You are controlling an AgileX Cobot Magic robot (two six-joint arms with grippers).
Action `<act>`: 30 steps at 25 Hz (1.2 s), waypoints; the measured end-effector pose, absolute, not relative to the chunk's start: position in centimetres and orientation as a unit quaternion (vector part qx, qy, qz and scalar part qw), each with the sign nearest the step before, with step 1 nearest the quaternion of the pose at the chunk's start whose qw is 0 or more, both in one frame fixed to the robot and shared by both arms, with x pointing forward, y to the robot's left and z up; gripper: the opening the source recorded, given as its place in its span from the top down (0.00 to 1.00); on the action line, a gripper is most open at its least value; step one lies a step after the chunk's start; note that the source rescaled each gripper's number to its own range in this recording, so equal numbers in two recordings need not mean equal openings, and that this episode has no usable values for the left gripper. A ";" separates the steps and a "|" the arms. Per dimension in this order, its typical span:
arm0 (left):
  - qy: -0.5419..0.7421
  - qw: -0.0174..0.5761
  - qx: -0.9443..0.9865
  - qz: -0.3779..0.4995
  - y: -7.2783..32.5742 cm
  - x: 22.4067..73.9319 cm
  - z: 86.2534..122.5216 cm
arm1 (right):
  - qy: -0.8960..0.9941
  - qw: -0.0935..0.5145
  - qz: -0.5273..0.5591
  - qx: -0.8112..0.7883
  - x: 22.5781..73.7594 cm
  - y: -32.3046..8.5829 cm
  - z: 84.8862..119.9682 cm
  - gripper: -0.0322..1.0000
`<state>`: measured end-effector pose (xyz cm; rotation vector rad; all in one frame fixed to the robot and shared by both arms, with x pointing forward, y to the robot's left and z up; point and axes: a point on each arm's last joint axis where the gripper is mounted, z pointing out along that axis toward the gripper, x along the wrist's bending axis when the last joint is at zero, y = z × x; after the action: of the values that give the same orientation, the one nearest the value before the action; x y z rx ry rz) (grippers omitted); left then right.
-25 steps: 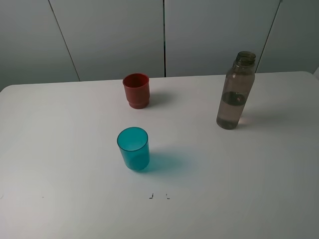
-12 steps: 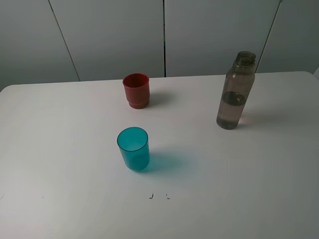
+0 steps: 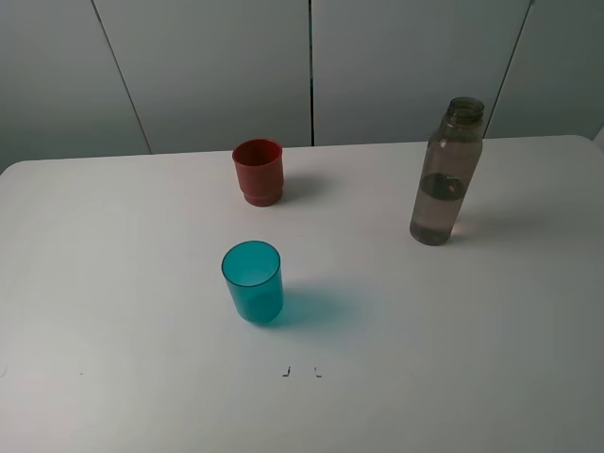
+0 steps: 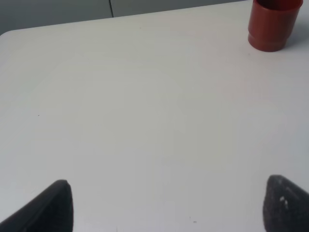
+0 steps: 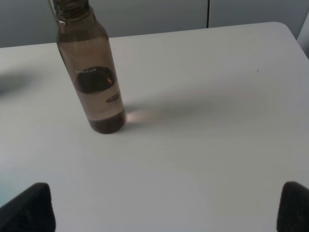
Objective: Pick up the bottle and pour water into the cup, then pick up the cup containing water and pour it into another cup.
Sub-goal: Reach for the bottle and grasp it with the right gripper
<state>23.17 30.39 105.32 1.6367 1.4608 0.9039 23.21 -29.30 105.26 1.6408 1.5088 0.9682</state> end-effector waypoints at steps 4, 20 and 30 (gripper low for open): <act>0.571 0.375 0.639 0.353 30.4 23.2 105.3 | 0.588 0.334 0.364 0.641 24.4 -29.3 106.5 0.00; 0.573 0.376 0.638 0.352 30.4 23.2 105.3 | 0.667 0.252 0.319 0.625 38.2 -28.8 106.4 0.00; 0.573 0.376 0.638 0.352 30.4 23.2 105.3 | 0.731 0.189 0.296 0.585 41.6 -25.5 97.9 0.00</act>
<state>23.17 30.39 105.32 1.6308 1.4655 0.9001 41.64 -25.53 97.94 1.6447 2.0544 0.8332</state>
